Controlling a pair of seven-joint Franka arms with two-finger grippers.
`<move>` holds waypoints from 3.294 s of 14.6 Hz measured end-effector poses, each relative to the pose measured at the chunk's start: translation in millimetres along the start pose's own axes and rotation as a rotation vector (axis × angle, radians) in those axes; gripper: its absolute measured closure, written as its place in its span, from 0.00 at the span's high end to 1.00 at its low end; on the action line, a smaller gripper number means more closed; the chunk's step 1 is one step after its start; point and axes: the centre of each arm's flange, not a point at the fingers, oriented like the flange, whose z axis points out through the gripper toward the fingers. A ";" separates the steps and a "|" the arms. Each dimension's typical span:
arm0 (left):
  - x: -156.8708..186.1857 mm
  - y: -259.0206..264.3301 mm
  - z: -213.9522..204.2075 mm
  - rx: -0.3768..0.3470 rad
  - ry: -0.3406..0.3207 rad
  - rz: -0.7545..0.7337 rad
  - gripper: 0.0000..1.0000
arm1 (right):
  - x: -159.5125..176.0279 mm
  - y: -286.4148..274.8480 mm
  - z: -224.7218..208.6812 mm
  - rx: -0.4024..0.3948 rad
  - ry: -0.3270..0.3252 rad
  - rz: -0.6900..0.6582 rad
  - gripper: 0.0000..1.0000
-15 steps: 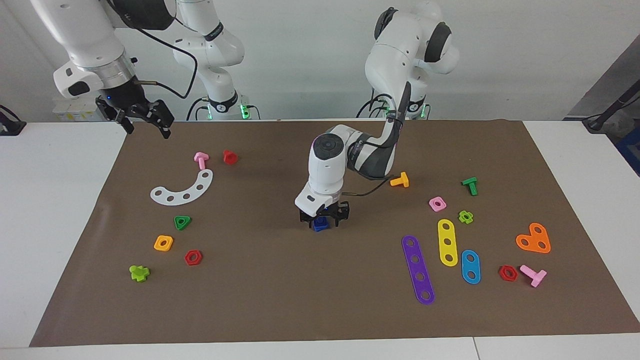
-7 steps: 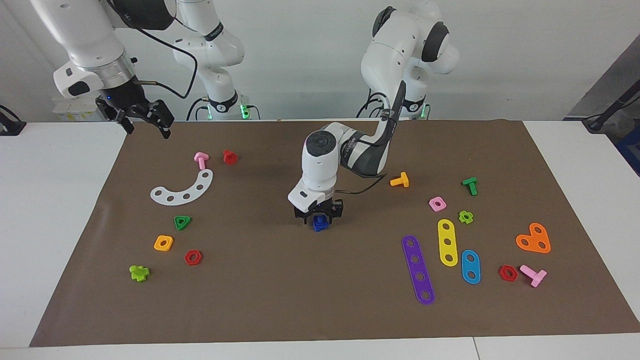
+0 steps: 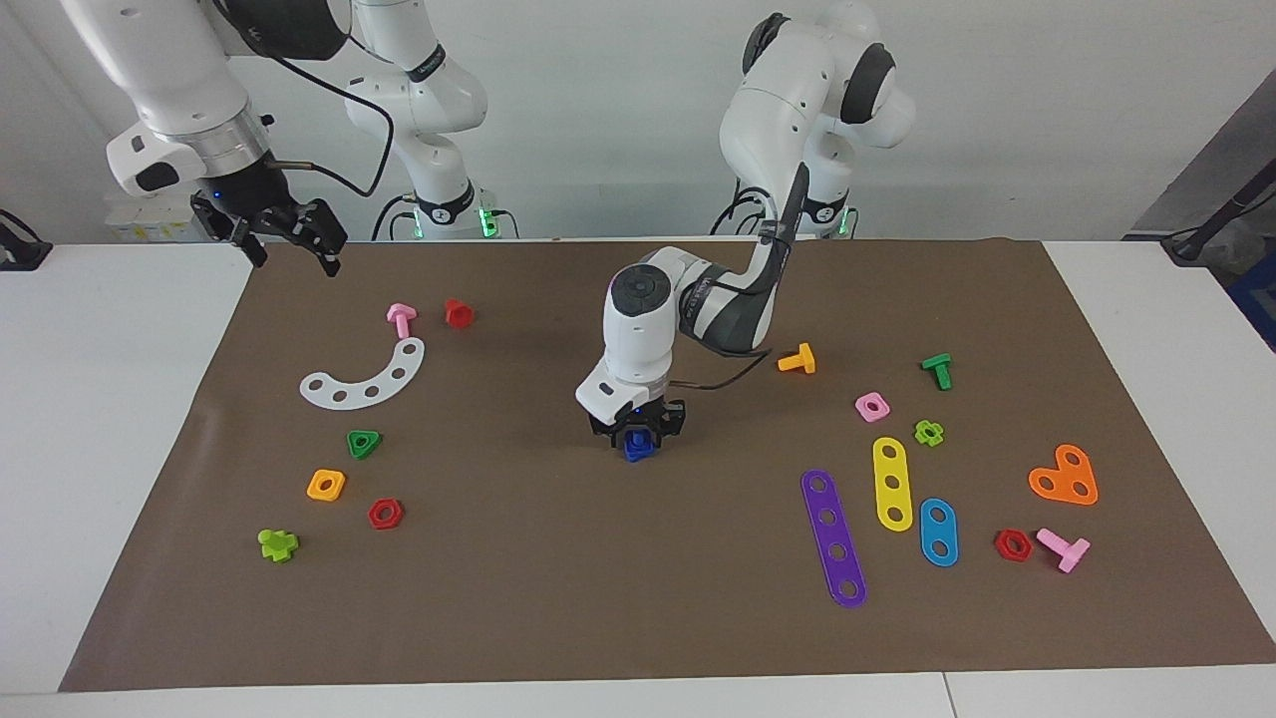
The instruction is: Unscrew and place screws in storage area
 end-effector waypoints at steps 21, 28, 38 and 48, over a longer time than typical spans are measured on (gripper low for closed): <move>4.6 -4.3 -5.1 0.001 0.006 -0.008 0.47 | -0.2 0.0 0.2 0.000 -0.002 0.000 1.00; 9.5 -2.7 -25.8 -0.001 -0.030 -0.025 0.47 | -0.2 0.0 0.2 0.000 -0.002 0.000 1.00; 47.3 -58.1 -90.9 -0.025 -0.082 -0.113 0.47 | -0.9 0.4 2.6 -0.001 -0.009 0.000 1.00; 44.9 -274.8 -89.4 -0.059 -0.147 0.093 0.47 | -1.5 -162.7 72.5 0.034 0.109 -0.062 1.00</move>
